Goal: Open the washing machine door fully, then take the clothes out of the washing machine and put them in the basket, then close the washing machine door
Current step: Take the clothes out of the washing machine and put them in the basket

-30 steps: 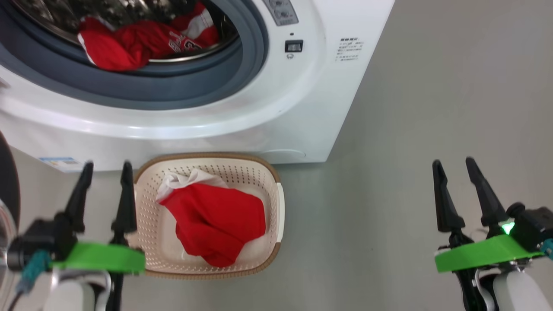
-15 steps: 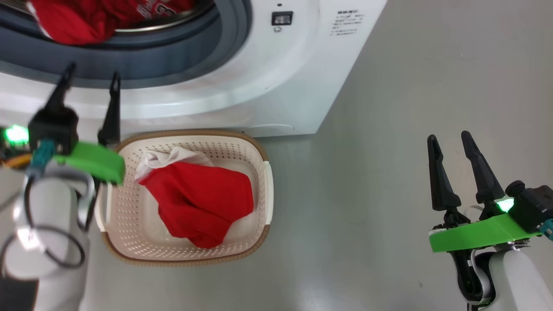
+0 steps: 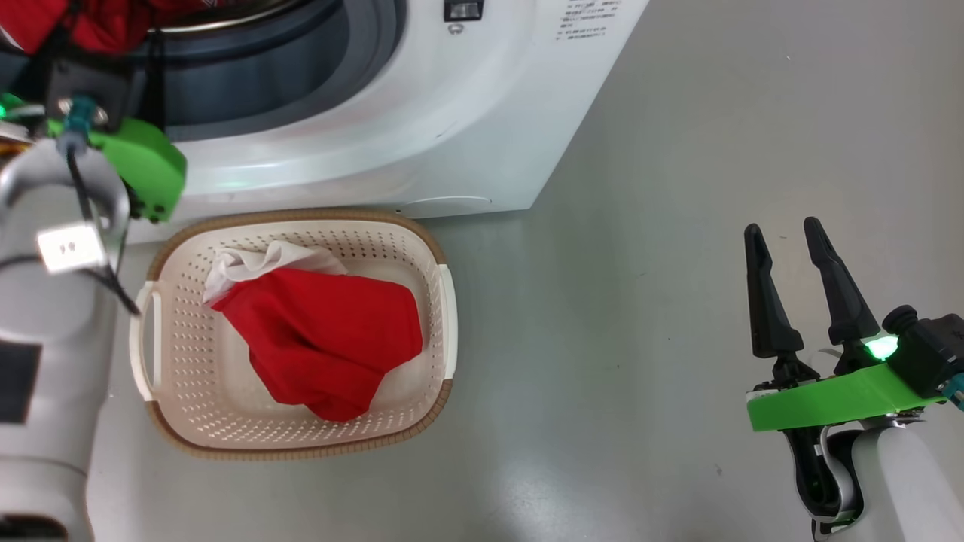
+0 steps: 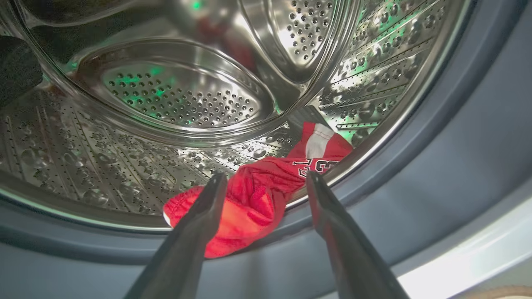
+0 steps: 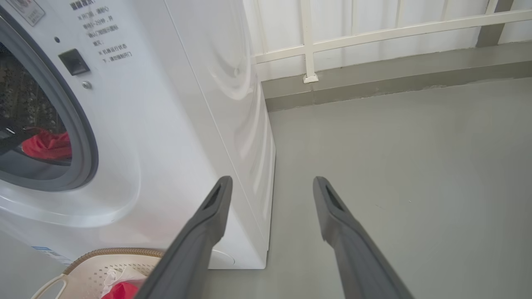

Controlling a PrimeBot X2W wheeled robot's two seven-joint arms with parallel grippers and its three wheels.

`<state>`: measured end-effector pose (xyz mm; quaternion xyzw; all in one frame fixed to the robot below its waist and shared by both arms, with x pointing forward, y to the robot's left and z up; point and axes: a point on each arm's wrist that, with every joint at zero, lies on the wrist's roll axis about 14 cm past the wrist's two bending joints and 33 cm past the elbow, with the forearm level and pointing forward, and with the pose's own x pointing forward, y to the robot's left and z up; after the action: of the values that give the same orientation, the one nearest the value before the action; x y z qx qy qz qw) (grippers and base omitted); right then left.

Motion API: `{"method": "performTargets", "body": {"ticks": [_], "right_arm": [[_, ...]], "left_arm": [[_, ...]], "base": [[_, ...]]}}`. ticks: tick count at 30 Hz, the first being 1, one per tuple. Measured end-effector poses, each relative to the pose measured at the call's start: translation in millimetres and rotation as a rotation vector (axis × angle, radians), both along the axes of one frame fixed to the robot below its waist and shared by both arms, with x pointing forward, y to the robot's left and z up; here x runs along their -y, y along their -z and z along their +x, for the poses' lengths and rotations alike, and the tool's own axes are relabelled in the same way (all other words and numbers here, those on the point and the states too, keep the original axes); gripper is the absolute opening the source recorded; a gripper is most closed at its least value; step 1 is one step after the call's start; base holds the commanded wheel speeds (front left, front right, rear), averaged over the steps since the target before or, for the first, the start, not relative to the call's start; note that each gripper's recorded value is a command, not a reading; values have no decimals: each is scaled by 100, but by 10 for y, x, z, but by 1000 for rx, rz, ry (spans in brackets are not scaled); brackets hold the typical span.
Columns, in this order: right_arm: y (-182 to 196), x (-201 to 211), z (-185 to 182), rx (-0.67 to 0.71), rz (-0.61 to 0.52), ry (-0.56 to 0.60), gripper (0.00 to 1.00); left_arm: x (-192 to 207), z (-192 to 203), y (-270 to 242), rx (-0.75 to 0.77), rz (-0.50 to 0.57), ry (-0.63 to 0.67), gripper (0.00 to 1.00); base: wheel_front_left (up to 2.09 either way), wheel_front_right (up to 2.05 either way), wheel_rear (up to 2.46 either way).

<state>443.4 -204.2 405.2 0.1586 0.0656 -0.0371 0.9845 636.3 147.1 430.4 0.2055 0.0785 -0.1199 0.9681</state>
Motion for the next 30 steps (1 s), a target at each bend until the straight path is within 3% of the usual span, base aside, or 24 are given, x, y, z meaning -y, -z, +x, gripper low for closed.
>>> {"method": "performTargets", "body": {"ticks": [18, 27, 28, 30], "right_arm": [[53, 7, 90, -3, -3, -4, 100], [53, 78, 98, -1, 11, 20, 100], [56, 81, 98, -2, 11, 21, 100], [62, 84, 96, -4, 10, 22, 100]], "left_arm": [[-167, 244, 369, -253, 207, -80, 100], [-211, 281, 469, -294, 234, -103, 100], [-214, 278, 484, -299, 236, -105, 87], [-221, 278, 498, -301, 239, -105, 46]], "base": [[0, 0, 0], [0, 0, 0], [0, 0, 0], [0, 0, 0]]}}
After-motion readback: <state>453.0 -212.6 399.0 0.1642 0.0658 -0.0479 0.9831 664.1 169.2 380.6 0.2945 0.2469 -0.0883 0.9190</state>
